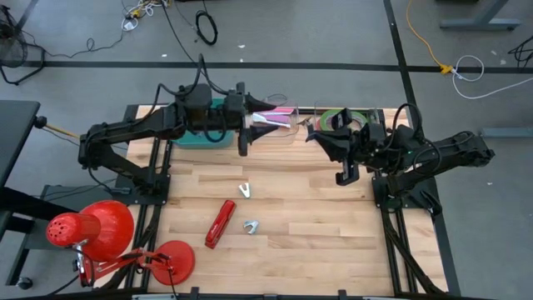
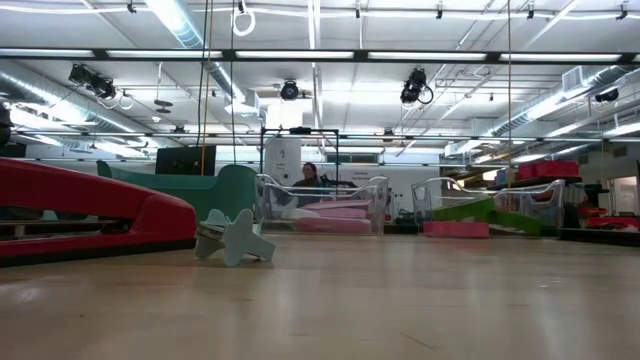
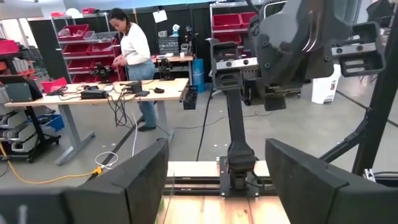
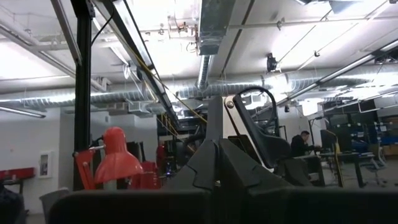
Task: Pick and place Stapler, Stapler remover, tape
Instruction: Put the black staple remover into the blue bin
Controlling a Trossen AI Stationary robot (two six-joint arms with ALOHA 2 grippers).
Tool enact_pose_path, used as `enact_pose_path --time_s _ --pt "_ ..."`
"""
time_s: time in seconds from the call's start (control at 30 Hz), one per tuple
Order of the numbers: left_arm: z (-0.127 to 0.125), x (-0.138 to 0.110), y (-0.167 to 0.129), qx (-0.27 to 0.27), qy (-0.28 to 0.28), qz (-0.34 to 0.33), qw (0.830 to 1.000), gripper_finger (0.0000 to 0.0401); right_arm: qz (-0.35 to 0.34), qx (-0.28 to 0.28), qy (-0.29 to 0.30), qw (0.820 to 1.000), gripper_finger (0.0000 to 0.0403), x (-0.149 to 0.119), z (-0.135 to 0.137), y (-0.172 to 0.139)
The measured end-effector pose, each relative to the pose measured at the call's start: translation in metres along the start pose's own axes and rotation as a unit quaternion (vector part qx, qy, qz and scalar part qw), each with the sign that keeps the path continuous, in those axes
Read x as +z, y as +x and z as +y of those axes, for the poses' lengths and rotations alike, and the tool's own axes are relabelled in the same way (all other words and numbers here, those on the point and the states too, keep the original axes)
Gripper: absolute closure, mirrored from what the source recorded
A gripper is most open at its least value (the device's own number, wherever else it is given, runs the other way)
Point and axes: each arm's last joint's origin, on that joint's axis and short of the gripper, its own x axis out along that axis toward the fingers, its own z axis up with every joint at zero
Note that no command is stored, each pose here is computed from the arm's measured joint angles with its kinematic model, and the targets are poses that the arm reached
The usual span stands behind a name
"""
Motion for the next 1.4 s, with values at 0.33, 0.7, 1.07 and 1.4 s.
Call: enact_pose_path --time_s 0.33,0.7,1.07,1.4 --pt "-0.010 0.011 0.000 0.009 0.030 -0.051 0.998 0.0141 0.012 -0.008 -0.002 1.000 0.0390 -0.002 0.000 0.000" --pt "-0.012 0.012 -0.001 0.008 0.030 -0.056 0.998 0.0147 0.020 -0.014 -0.003 1.000 0.0390 -0.004 -0.001 0.000" --pt "-0.011 0.011 0.013 0.008 0.028 -0.030 0.999 0.0147 0.032 -0.028 -0.005 0.999 0.0390 -0.006 -0.001 0.000" --pt "-0.013 0.011 0.037 -0.020 0.027 -0.020 0.999 0.0147 0.050 -0.044 0.006 0.998 0.0390 -0.010 -0.003 0.000"
